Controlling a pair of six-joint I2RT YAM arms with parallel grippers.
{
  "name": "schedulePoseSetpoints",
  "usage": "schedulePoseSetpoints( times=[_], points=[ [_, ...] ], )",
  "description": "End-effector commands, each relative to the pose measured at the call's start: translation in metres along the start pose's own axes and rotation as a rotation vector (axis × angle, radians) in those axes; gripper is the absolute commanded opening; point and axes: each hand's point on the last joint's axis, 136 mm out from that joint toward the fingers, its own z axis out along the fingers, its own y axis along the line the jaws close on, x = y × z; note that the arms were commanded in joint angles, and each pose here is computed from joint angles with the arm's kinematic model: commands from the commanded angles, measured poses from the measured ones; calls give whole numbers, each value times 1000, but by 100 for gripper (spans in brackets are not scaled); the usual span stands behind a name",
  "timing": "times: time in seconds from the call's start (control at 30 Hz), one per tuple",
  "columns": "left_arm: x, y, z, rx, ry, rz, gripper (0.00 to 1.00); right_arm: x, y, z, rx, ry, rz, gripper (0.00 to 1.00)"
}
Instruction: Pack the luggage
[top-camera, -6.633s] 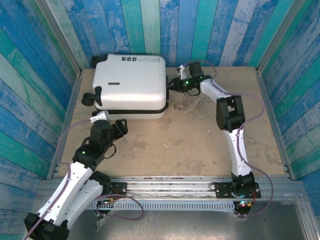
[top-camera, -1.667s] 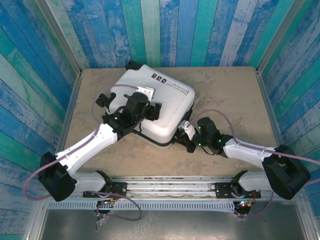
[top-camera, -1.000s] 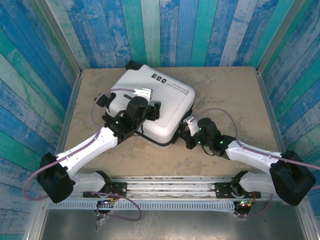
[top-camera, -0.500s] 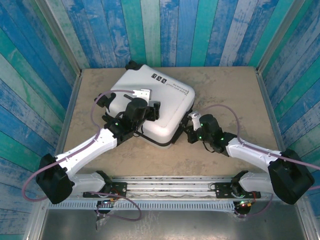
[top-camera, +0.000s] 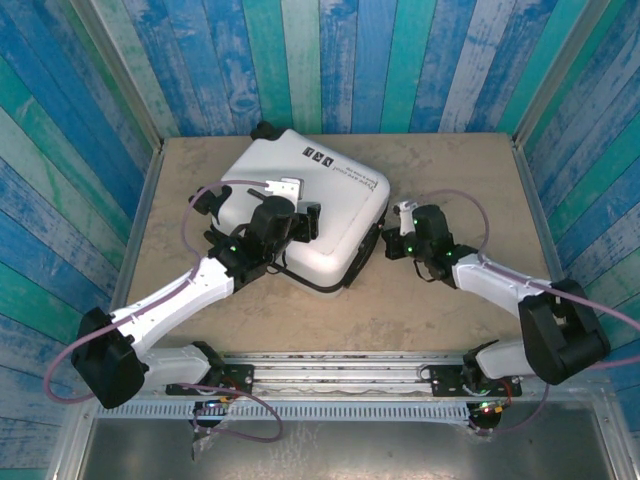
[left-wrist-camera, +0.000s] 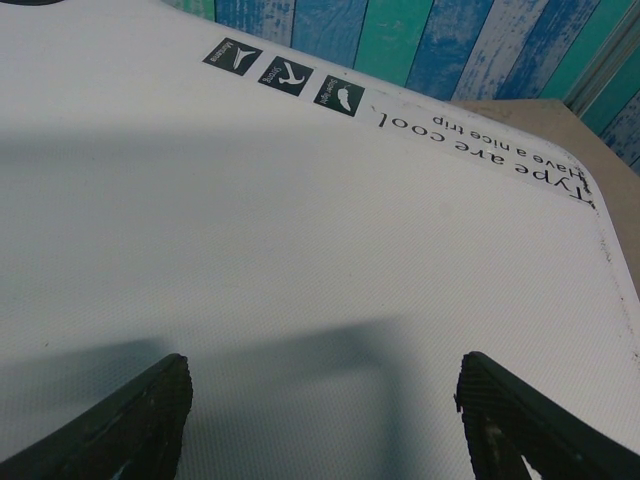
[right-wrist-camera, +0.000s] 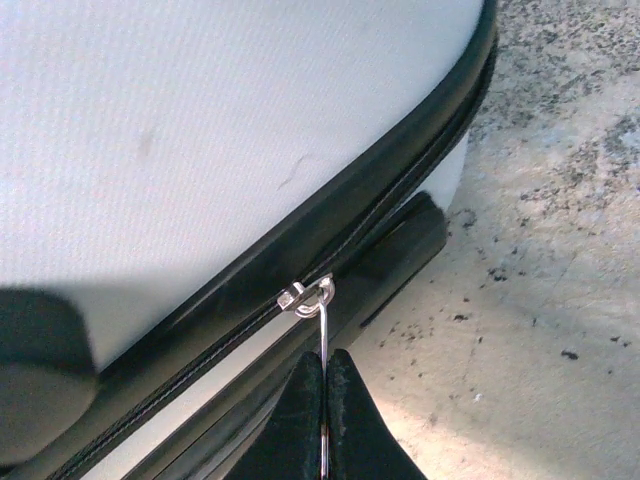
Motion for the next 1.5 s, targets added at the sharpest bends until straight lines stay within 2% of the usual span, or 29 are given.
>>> schedulePoseSetpoints(
  times=[0.0,0.33,0.67,0.8,0.93,0.97,1.03,1.1,1.2,1.27,1.37,1.47],
  points=[
    [111,40,0,-134,373,73,72,-19,-29,3,102,-35,22,0],
    [112,41,0,-140,376,85,73,-33,-54,21,133,-22,82,0],
    [115,45,-1,-155,385,99,73,-51,-58,29,117,-23,85,0],
    [101,43,-6,-162,360,113,72,-50,-59,30,92,-6,85,0],
    [58,27,-27,-124,218,119,73,-47,-58,31,65,18,83,1],
    [47,21,-33,-106,180,116,73,-47,-58,31,61,23,85,5],
    [23,4,-52,-48,90,115,72,-46,-57,30,52,50,85,33],
    [5,-16,-72,5,19,132,72,-44,-60,25,74,74,100,44],
    [-7,-50,-96,52,-41,187,72,-39,-64,14,86,104,150,48],
    [-5,-74,-102,65,-43,221,72,-35,-66,4,91,111,191,49],
    [13,-112,-99,17,-10,274,73,-29,-72,-16,117,102,251,51],
    [49,-157,-78,-42,79,370,77,-22,-82,-42,173,81,290,53]
  ],
)
